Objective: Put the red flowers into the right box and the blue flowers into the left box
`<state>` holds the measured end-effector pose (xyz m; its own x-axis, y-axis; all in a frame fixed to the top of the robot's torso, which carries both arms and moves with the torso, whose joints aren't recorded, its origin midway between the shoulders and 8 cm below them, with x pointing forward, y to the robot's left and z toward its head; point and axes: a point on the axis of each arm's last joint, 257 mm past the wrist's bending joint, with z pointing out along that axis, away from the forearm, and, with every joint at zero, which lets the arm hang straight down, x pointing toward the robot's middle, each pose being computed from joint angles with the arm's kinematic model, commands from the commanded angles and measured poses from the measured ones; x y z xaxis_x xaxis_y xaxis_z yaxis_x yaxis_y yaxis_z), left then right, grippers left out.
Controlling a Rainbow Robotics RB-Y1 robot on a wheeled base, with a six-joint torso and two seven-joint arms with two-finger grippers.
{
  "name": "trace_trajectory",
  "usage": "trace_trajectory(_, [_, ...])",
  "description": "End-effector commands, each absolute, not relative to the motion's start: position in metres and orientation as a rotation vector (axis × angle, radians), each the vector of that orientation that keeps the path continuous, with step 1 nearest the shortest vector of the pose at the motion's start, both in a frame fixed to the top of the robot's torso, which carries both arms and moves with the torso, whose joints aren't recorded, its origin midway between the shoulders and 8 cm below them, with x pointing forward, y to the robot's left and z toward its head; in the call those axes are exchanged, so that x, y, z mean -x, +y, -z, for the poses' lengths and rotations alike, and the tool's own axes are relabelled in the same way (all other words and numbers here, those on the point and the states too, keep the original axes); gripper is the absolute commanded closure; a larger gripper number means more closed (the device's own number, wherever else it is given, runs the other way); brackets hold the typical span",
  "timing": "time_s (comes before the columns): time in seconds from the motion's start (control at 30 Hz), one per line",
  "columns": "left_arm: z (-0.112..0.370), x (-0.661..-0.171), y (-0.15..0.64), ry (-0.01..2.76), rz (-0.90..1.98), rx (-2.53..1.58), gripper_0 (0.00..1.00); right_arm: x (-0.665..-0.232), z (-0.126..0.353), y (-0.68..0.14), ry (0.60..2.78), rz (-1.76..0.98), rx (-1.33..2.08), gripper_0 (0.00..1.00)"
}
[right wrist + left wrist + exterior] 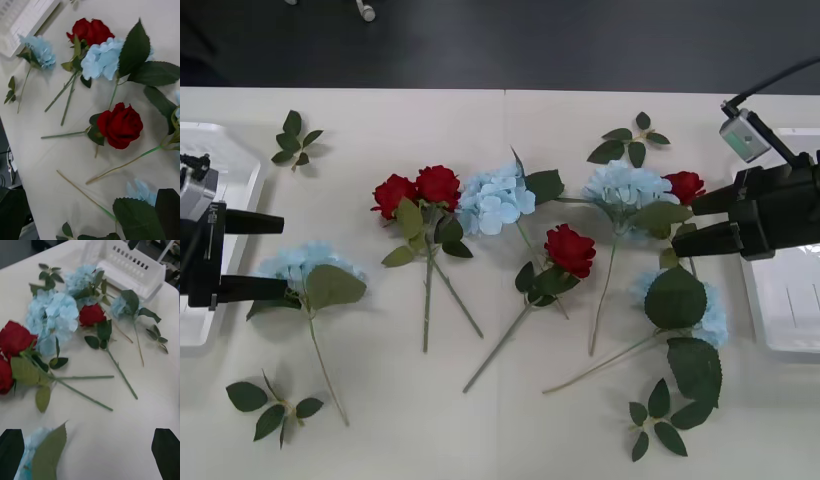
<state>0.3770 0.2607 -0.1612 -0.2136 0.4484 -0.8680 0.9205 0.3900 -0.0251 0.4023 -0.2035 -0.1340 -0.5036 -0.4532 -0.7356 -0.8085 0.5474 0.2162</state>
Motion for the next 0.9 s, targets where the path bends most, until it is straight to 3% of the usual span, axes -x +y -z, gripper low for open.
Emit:
trace_trajectory(0.03, [0.175,-0.372,0.285,2.065,0.716,-0.936,0.00,-0.419,0.118,-0.198,2.237,-0.788,0.750,0.00])
trace_trajectory(0.2, [0.196,-0.357,0.306,2.287,0.619,-0.684,0.00,-0.450,0.131,-0.216,2.344,-0.757,0.365,0.00])
trace_trajectory(0.57, [0.228,-0.336,0.328,2.518,0.516,-0.189,0.00,-0.462,0.210,-0.242,2.494,-0.505,0.200,0.00])
trace_trajectory(0.9, [0.258,-0.347,0.320,2.596,0.500,0.121,0.00,-0.482,0.239,-0.249,2.494,-0.405,-0.003,0.00])
